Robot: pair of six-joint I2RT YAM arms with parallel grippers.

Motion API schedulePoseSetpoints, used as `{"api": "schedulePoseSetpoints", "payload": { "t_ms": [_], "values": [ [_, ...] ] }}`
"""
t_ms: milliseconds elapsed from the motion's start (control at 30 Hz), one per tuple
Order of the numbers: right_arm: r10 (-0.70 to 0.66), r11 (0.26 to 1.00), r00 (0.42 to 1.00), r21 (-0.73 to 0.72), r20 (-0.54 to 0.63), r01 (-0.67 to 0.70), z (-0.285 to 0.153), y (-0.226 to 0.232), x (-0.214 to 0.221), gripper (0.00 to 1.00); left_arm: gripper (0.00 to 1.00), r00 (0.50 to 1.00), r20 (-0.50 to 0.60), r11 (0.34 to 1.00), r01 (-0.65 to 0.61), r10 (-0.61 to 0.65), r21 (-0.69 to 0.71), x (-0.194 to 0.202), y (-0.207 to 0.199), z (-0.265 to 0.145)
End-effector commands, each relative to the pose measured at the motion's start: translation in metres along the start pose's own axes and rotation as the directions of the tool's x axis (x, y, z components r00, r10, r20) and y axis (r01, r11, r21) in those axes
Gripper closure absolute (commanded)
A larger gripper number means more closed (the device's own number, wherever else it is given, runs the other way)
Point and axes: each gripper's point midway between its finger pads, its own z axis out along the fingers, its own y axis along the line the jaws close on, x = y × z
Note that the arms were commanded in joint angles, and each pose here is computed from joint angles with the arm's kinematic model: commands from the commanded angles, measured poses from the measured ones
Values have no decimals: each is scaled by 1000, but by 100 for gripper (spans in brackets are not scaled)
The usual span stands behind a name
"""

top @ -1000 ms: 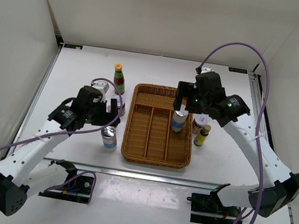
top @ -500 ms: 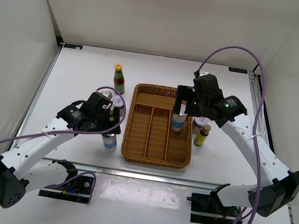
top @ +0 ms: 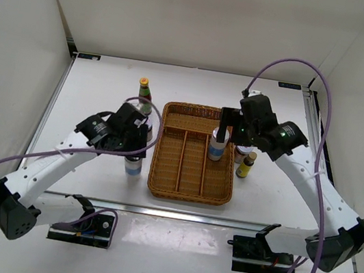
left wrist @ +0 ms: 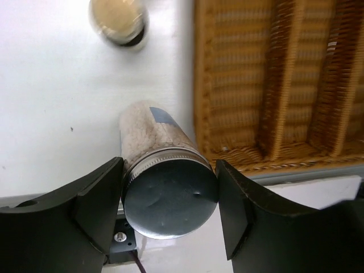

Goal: Organize the condiment bottles

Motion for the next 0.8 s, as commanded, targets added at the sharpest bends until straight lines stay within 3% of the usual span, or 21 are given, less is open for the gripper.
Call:
{"api": "schedulePoseSetpoints", "payload": {
  "t_ms": [0, 167, 300, 533, 767],
  "values": [
    [-26, 998, 997, 56, 70, 22, -17, -15, -14, 0, 89, 990, 136, 999, -46, 43, 20, -42, -24, -40],
    [-9, 987, 994, 160, 106, -8, -30, -48, -21, 0, 89, 982, 176, 992, -81, 64, 95, -68, -59, -71],
    [35, 972, 990, 226, 138, -66, -39, -77, -26, 0, 89, 979, 172, 955, -150, 108, 256, -79, -121, -89],
    [136, 959, 981, 230, 136, -165, -45, -104, -26, 0, 89, 955, 195, 876, -286, 225, 388, -77, -226, -60],
    [195, 951, 972, 216, 129, -220, -51, -119, -16, 0, 89, 932, 217, 808, -359, 289, 468, -76, -289, -49]
  ]
}}
